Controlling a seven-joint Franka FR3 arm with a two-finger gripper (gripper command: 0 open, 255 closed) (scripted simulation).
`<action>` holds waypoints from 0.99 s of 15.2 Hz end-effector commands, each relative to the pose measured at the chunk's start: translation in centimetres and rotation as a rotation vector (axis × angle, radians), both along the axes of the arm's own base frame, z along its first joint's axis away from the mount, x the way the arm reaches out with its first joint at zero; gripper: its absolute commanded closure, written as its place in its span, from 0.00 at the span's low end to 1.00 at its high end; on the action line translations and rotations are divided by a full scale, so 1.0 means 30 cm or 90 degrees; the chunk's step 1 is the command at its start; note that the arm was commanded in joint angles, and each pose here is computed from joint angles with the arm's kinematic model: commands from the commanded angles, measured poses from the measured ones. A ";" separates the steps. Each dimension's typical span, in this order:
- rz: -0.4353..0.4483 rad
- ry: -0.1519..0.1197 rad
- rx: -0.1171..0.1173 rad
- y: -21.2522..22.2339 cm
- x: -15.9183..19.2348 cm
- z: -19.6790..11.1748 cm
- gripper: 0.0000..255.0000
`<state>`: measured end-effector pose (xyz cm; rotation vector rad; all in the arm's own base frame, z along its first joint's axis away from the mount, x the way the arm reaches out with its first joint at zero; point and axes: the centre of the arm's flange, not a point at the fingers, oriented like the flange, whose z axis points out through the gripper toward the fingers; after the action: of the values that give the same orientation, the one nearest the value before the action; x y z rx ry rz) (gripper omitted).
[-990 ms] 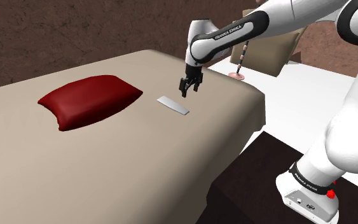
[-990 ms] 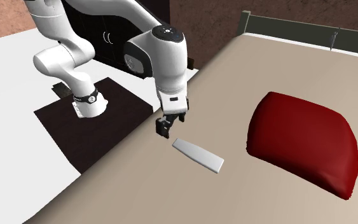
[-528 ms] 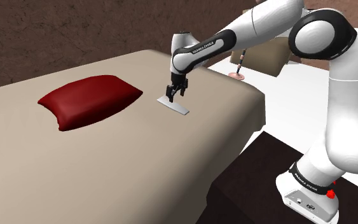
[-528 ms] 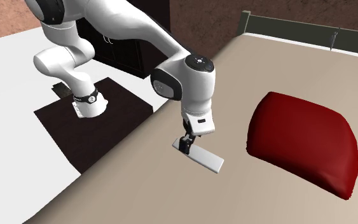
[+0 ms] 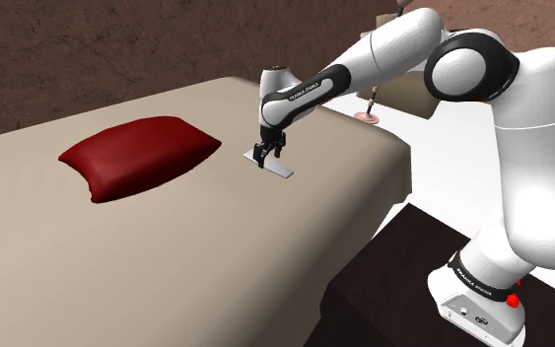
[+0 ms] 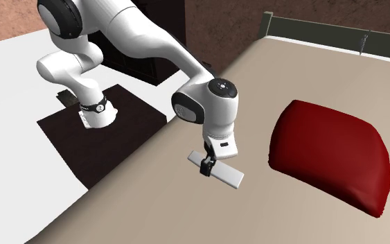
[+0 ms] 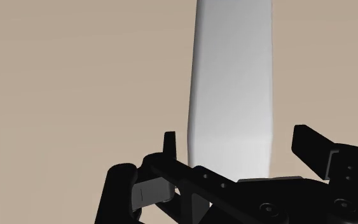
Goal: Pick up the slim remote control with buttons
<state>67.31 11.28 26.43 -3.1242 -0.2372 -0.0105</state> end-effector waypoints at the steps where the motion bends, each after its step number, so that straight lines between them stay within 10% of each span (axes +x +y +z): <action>1: 0.000 0.000 0.000 -0.004 0.004 -0.029 0.00; 2: 0.000 0.000 0.000 -0.004 0.004 -0.029 0.00; 3: 0.000 0.000 0.000 -0.002 0.005 -0.027 1.00; 15: 0.000 0.000 0.000 -0.004 0.004 0.024 1.00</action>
<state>67.43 11.14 26.59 -3.1240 -0.2376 -0.0107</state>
